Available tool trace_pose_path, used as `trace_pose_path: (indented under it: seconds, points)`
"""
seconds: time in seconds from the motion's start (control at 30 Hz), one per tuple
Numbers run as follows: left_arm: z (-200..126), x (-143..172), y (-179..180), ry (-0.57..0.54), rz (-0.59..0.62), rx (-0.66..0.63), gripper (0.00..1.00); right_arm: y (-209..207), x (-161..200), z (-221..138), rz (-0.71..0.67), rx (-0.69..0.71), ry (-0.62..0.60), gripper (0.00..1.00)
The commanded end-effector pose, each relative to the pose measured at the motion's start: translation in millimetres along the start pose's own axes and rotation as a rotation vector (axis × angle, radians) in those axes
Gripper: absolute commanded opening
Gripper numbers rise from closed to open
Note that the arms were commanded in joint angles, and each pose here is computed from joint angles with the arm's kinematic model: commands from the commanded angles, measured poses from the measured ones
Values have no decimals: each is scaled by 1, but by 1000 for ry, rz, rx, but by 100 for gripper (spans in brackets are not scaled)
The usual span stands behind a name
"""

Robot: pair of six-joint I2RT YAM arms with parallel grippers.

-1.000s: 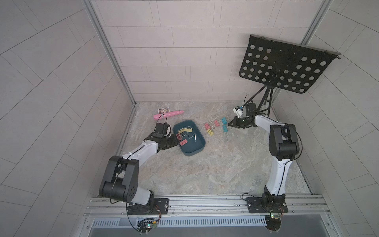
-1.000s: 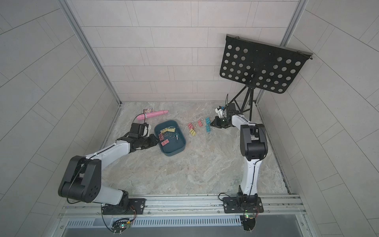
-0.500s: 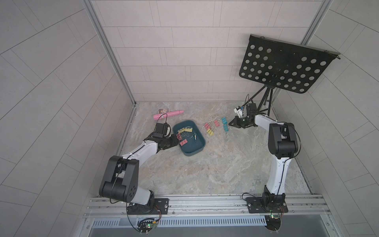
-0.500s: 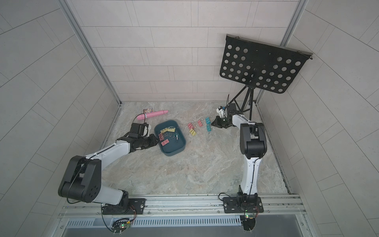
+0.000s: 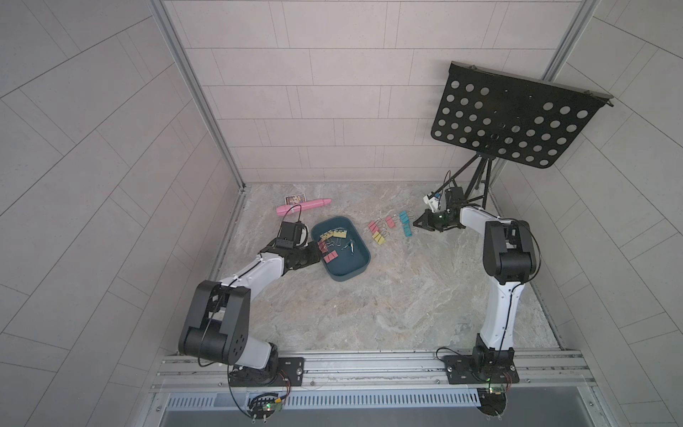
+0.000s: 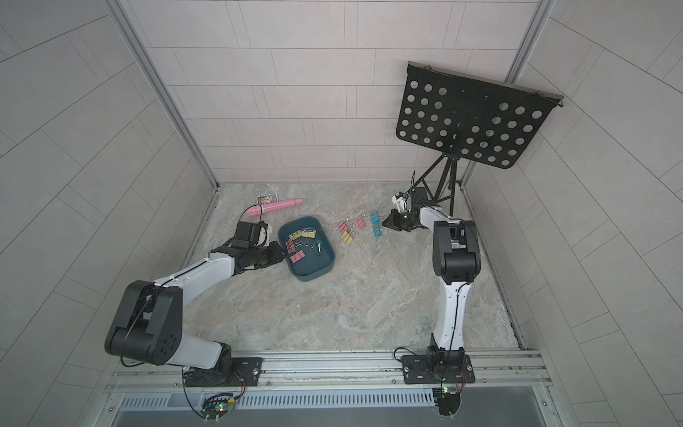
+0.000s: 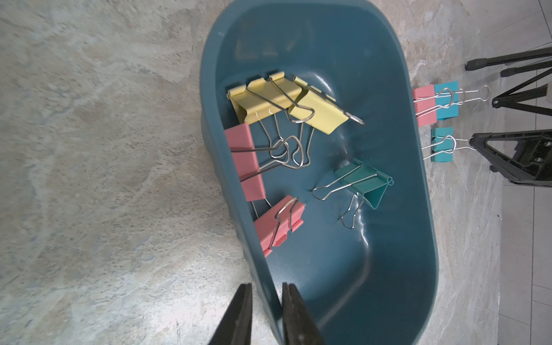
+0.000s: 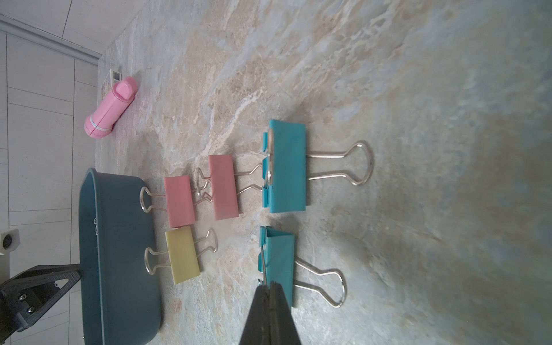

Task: Take out the binder clips from the storage box
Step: Place the binder clip at the center of the board.

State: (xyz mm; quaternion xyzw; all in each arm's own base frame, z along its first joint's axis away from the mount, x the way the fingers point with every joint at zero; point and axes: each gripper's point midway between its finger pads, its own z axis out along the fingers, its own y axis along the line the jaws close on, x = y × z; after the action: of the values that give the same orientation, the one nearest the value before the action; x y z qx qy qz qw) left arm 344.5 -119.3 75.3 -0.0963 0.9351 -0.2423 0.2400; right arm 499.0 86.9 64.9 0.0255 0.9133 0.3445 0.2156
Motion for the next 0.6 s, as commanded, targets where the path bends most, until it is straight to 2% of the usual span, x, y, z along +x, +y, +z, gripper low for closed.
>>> trace_pose_path:
  seconds: [0.0,0.23,0.57]
  points:
    - [-2,6,6,8,16,-31,26,-9,-3,3,15,19,0,11]
    - [-2,6,7,8,16,-31,26,-7,-5,-1,15,26,-8,32]
    - [-5,4,5,11,23,-35,26,33,-28,-44,-82,58,-100,37]
